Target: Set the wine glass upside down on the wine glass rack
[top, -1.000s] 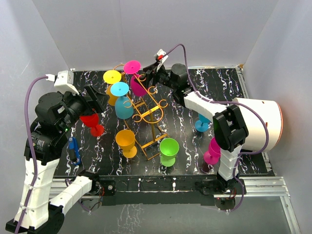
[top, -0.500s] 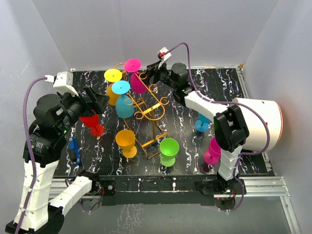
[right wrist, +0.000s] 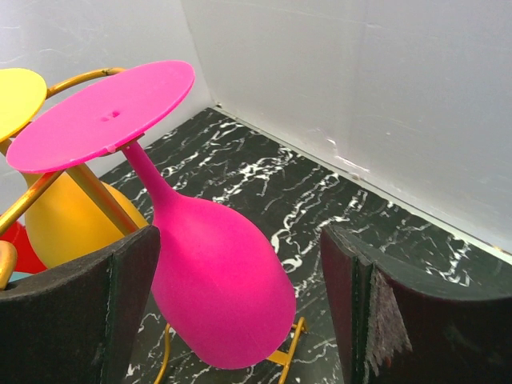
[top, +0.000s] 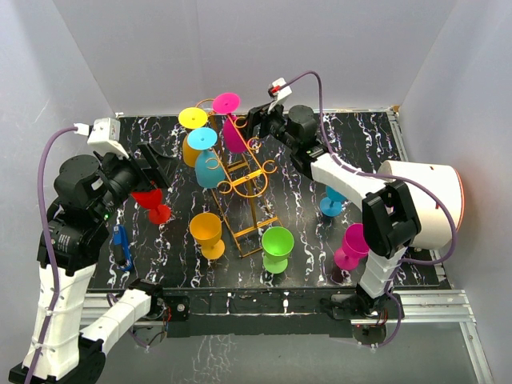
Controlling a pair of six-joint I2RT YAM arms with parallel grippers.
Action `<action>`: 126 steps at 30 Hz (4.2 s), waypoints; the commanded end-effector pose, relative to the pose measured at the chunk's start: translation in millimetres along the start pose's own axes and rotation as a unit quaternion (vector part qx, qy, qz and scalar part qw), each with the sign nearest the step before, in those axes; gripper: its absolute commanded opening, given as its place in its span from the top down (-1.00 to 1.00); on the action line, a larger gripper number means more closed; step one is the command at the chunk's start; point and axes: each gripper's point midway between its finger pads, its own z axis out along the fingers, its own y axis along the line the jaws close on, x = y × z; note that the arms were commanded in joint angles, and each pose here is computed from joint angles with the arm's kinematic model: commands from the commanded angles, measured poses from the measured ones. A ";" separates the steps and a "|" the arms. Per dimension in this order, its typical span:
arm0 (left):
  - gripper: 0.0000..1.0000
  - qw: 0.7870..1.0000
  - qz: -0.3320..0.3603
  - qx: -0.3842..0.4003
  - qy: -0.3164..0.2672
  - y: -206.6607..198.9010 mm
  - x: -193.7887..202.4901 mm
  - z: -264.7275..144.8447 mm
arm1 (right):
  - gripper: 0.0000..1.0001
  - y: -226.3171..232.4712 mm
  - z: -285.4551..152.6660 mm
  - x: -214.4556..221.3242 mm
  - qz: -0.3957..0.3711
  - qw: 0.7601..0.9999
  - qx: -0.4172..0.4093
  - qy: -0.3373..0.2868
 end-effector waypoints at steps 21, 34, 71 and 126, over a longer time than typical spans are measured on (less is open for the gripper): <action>-0.74 1.000 0.007 0.010 0.004 -3.2 2.3 -2.7 | -0.39 8.1 -31.8 -47.5 -0.061 0.992 -0.007 -0.114; -0.75 1.000 0.007 0.019 0.005 -6.6 0.5 1.4 | -0.49 -28.1 -60.7 -55.6 -0.013 0.984 0.121 -0.128; -0.34 0.956 -0.095 -0.080 0.266 43.1 157.3 21.2 | -0.46 17.1 -260.5 -137.0 0.116 0.965 0.235 -0.031; 1.00 0.967 -0.092 -0.227 0.062 71.0 40.3 -31.2 | -0.38 133.8 -207.5 -201.7 0.259 0.951 -0.116 -0.119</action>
